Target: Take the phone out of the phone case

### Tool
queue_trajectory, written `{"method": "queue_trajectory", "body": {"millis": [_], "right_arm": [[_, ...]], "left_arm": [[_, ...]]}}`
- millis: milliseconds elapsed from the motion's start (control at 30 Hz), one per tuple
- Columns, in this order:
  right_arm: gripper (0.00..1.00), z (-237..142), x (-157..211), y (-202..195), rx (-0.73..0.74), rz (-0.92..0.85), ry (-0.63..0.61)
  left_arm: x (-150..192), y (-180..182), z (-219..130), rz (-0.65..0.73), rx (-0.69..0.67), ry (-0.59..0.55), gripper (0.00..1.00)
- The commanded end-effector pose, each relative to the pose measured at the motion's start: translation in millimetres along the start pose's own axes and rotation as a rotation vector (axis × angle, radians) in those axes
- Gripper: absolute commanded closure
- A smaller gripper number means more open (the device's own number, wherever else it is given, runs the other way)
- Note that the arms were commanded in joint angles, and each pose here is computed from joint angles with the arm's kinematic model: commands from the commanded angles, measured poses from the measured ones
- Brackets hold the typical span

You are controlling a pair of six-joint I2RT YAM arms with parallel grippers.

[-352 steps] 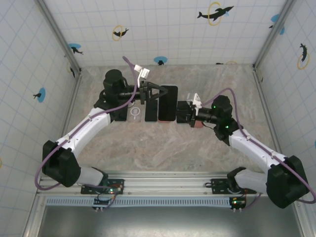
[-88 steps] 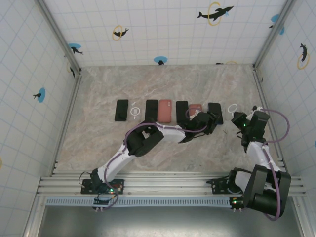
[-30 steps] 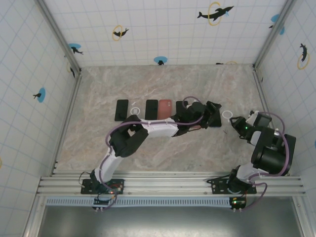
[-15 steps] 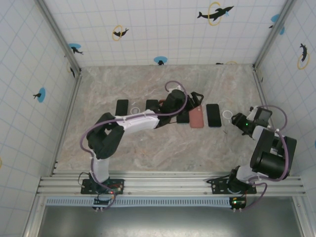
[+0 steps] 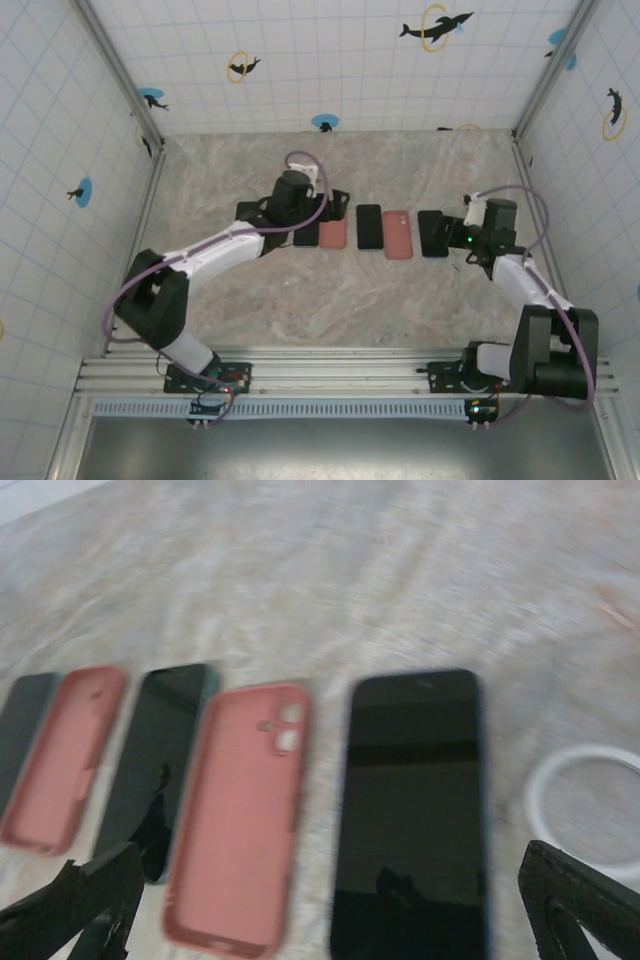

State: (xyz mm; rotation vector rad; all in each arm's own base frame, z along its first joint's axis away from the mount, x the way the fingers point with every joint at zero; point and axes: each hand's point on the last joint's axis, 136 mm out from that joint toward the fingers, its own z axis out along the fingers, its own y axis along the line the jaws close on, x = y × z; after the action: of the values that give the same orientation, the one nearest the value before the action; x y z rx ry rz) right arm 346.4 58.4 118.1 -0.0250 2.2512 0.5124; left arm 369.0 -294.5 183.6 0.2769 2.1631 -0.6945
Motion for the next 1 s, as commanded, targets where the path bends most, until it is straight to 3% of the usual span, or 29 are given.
{"method": "queue_trajectory", "body": {"millis": [0,167,267,467,667,967], "right_arm": [[0.01,-6.3,-16.9,26.8,-0.057,-0.13,-0.063],[0.01,-12.9,-13.2,27.8,-0.042,-0.151,-0.121],[0.01,-20.0,-7.2,-7.1,0.142,-0.16,-0.193],[0.01,-33.6,24.1,-65.0,0.316,-0.072,-0.339],[0.01,-34.4,51.6,-78.2,0.364,-0.12,-0.368],[0.01,-36.7,60.5,-80.9,0.391,-0.153,-0.413]], "left_arm": [[12.9,21.6,-21.9,0.199,-0.005,0.042,0.02],[35.7,84.2,-53.1,0.258,-0.135,0.047,0.02],[46.7,131.1,-77.4,0.223,-0.261,-0.027,0.02],[81.0,205.5,-114.4,0.135,-0.486,-0.149,0.02],[118.1,239.9,-131.4,0.112,-0.566,-0.193,0.02],[125.6,235.6,-130.2,0.171,-0.45,-0.281,0.02]]}}
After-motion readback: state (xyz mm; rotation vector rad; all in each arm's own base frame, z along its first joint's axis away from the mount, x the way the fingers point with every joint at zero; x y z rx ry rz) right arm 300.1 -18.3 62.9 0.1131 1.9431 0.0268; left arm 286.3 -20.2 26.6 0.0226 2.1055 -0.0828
